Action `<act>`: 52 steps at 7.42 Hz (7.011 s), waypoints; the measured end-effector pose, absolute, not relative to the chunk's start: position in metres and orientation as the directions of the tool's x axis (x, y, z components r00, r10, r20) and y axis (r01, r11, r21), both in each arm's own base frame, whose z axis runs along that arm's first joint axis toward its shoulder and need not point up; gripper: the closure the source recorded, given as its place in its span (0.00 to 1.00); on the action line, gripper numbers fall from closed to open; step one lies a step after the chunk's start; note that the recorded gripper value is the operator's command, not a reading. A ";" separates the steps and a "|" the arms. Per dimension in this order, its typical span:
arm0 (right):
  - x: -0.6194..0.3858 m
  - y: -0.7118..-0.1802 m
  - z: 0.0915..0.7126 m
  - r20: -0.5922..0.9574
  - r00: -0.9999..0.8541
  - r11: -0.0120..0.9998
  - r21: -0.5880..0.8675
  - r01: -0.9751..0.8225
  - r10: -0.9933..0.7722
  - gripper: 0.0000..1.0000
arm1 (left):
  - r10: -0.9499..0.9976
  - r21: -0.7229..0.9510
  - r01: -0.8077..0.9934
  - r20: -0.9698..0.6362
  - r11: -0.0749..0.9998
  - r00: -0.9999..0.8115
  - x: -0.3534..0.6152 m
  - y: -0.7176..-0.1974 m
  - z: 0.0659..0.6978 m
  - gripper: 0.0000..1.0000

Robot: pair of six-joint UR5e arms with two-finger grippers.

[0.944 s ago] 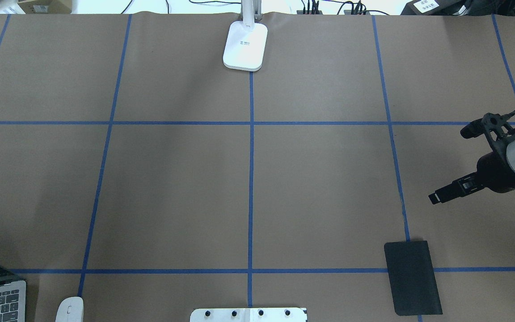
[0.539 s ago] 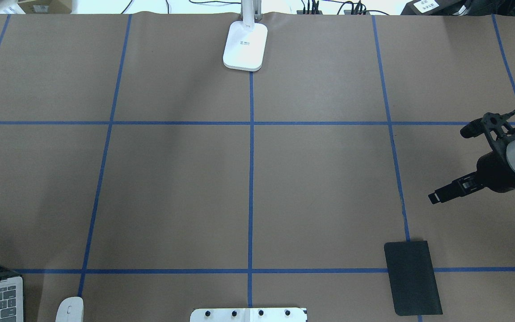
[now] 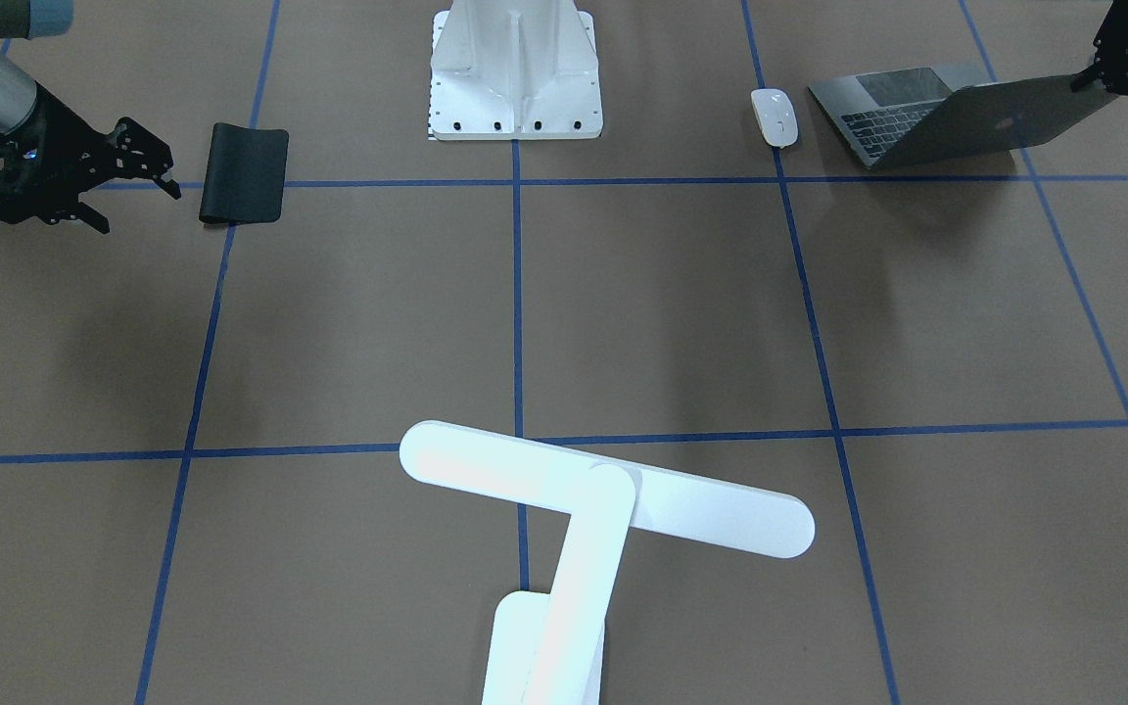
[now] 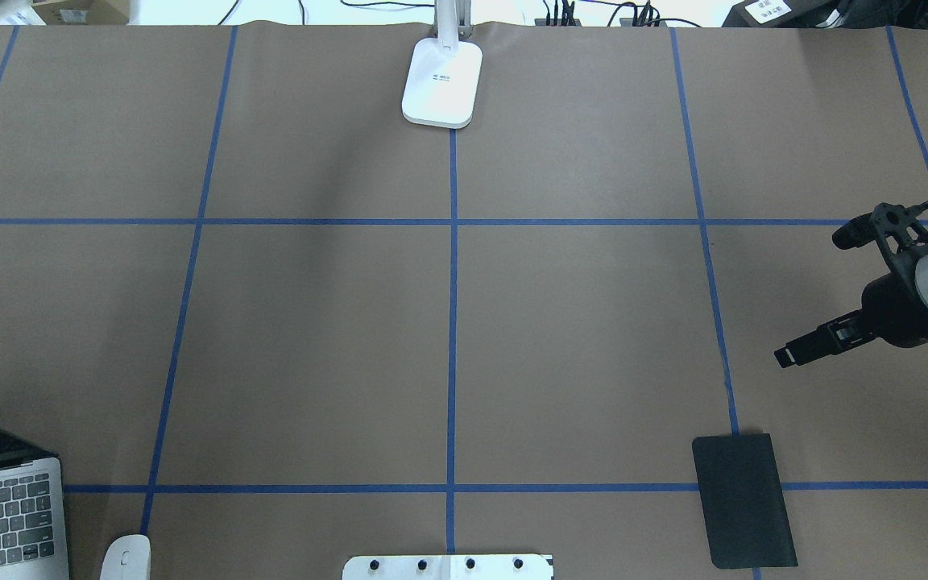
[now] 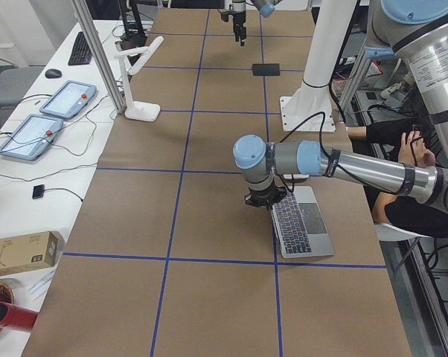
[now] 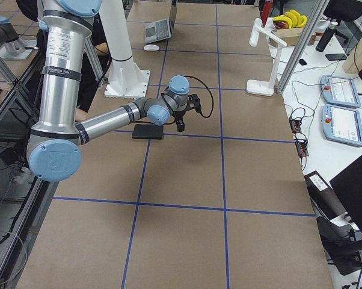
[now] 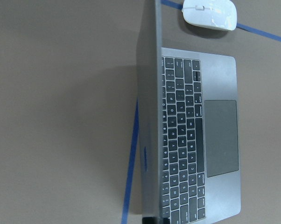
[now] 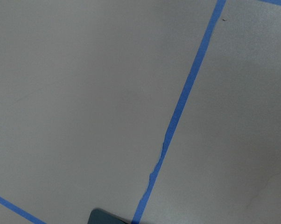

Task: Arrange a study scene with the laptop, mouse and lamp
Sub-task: 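Swing the laptop lid open with the left gripper, then slide the open laptop farther from the robot with the left gripper, then push the laptop lid upright with the left gripper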

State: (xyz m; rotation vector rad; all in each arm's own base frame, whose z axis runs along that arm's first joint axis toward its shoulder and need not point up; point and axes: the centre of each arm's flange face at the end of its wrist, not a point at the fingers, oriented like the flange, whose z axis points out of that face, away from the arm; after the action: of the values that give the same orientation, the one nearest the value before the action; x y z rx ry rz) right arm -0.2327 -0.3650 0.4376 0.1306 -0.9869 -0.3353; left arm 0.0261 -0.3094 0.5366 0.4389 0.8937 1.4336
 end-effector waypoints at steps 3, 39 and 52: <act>-0.233 -0.365 0.438 0.795 0.506 0.941 0.258 0.217 -0.335 0.02 | 0.973 0.752 -0.644 -0.224 0.140 -0.050 0.014 -0.331 0.522 0.93; -0.216 -0.353 0.489 0.818 0.541 0.972 0.090 0.219 -0.197 0.02 | 0.997 0.779 -0.622 0.074 -0.079 -0.034 0.282 -0.657 0.200 0.93; -0.221 -0.358 0.497 0.814 0.546 0.970 0.087 0.225 -0.200 0.02 | 0.993 0.756 -0.651 0.110 -0.059 0.039 0.319 -0.674 0.226 0.40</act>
State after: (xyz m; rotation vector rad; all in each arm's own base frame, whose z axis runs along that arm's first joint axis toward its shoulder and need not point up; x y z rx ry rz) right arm -0.2214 -0.3585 0.4970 -0.0285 -0.9612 -0.2518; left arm 0.3195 -0.6741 0.2263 0.7682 0.5798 1.4728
